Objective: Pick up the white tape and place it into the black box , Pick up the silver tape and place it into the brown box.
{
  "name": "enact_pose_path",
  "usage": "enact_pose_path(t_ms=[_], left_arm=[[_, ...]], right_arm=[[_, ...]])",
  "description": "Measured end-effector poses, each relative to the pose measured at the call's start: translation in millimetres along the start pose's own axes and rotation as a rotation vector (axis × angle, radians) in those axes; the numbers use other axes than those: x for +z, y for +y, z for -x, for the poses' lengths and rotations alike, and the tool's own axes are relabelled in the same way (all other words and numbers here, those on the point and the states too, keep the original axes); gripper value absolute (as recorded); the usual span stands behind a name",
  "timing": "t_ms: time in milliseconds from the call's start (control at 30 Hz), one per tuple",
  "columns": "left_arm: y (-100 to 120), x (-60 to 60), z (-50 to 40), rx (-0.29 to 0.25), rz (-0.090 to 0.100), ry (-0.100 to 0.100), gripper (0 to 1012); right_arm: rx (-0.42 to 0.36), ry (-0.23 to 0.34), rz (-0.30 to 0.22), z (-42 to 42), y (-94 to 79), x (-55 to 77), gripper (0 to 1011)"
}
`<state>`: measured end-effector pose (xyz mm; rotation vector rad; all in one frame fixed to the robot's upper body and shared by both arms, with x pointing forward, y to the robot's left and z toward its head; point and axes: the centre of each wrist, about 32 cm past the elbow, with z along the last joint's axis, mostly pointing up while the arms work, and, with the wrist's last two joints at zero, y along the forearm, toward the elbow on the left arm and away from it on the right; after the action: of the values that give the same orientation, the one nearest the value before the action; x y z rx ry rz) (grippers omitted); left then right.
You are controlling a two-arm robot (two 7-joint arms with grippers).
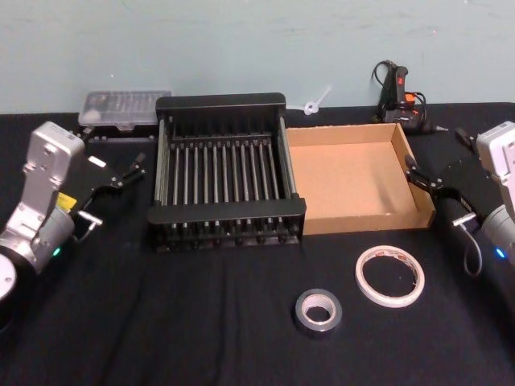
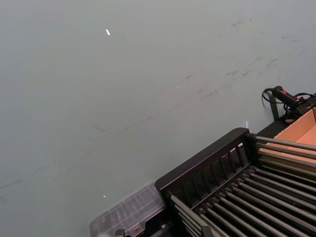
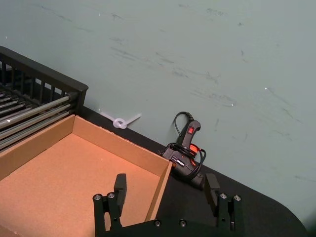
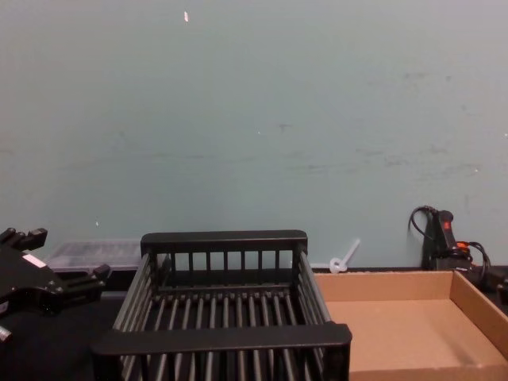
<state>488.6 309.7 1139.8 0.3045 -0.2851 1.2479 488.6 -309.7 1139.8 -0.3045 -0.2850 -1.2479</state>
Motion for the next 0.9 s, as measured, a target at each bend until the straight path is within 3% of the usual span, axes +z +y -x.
enact_pose_path(t_ms=[333, 667, 900], left_arm=[[0.0, 0.0, 0.0, 0.000, 0.000, 0.000, 1001], [0.0, 0.0, 0.0, 0.000, 0.000, 0.000, 1001], [0.0, 0.0, 0.0, 0.000, 0.000, 0.000, 1001]], right_arm=[[0.000, 0.000, 0.000, -0.1, 0.0, 0.0, 1002], [0.022, 0.032, -0.011, -14.2, -10.6, 6.7, 1003], [0.075, 0.076, 0.017, -24.2, -22.8, 19.5, 1002]])
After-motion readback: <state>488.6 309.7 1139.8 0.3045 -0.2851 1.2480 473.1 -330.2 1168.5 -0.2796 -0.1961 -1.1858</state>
